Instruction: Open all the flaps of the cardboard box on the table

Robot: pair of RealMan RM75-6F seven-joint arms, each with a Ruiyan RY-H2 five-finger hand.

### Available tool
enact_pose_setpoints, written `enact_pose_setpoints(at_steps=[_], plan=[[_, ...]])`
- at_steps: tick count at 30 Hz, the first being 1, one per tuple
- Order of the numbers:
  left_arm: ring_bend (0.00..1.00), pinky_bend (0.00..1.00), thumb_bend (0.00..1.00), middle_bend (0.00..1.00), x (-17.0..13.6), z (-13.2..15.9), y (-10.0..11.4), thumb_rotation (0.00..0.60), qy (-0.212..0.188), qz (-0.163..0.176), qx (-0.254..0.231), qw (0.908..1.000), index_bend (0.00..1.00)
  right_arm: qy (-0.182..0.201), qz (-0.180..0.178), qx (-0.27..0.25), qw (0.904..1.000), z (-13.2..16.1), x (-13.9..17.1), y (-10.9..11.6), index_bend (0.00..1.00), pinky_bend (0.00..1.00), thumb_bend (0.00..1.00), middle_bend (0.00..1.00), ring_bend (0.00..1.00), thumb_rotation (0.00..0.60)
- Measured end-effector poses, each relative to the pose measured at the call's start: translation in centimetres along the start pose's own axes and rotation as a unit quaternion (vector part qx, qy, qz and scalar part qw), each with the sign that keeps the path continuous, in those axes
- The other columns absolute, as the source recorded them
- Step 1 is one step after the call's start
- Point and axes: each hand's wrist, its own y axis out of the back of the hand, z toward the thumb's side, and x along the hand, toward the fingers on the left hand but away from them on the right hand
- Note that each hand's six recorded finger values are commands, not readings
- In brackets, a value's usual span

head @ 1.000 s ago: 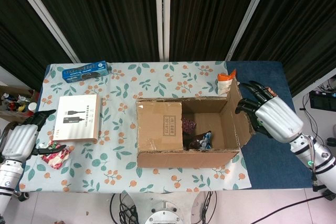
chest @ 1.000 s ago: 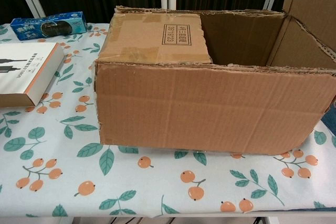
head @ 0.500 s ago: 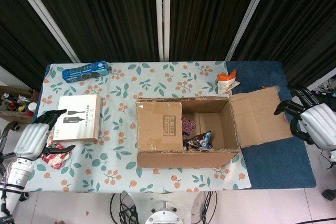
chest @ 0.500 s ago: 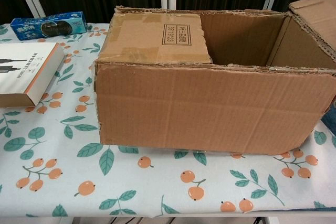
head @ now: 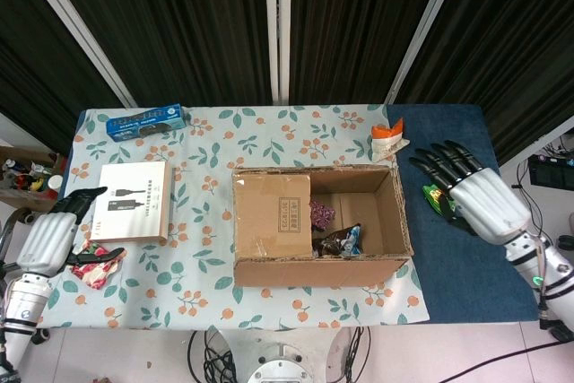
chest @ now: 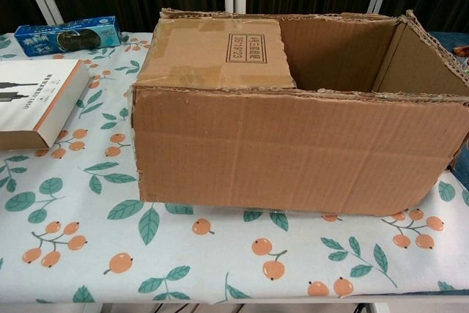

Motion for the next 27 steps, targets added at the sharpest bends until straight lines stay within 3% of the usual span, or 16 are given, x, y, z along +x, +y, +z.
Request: enact_pose_setpoints(at_steps=[4, 9, 14, 19, 27], plan=[[0.1, 0.19, 0.0, 0.14, -0.4, -0.9, 0.3, 0.427, 0.008, 0.004, -0.005, 0.9999, 0.11, 0.011, 0.028, 0.053, 0.9982, 1.9, -3.0, -2.4, 0.0, 0.0, 0.38, 0.0, 0.0, 0.6], [0.1, 0.19, 0.0, 0.14, -0.7, -1.9, 0.9, 0.427, 0.014, 0.015, -0.011, 0.9997, 0.11, 0.042, 0.05, 0.093, 0.9936, 5.9, -7.2, -6.2, 0.0, 0.0, 0.01, 0.0, 0.0, 0.6], [0.1, 0.19, 0.0, 0.14, -0.8, -2.7, 1.5, 0.426, 0.017, 0.029, -0.015, 0.9993, 0.11, 0.079, 0.042, 0.087, 0.9922, 10.2, -10.9, -9.4, 0.0, 0.0, 0.0, 0.0, 0.0, 0.6], [0.1, 0.19, 0.0, 0.14, -1.0, -3.0, 1.9, 0.426, 0.02, 0.034, -0.013, 0.9991, 0.11, 0.089, 0.019, 0.081, 0.9926, 11.8, -13.3, -11.3, 0.0, 0.0, 0.0, 0.0, 0.0, 0.6], [0.1, 0.19, 0.0, 0.14, -1.4, -3.5, 2.1, 0.427, 0.026, 0.037, -0.013, 0.9989, 0.11, 0.097, -0.067, 0.025, 0.9927, 13.8, -15.4, -11.5, 0.0, 0.0, 0.0, 0.0, 0.0, 0.6]])
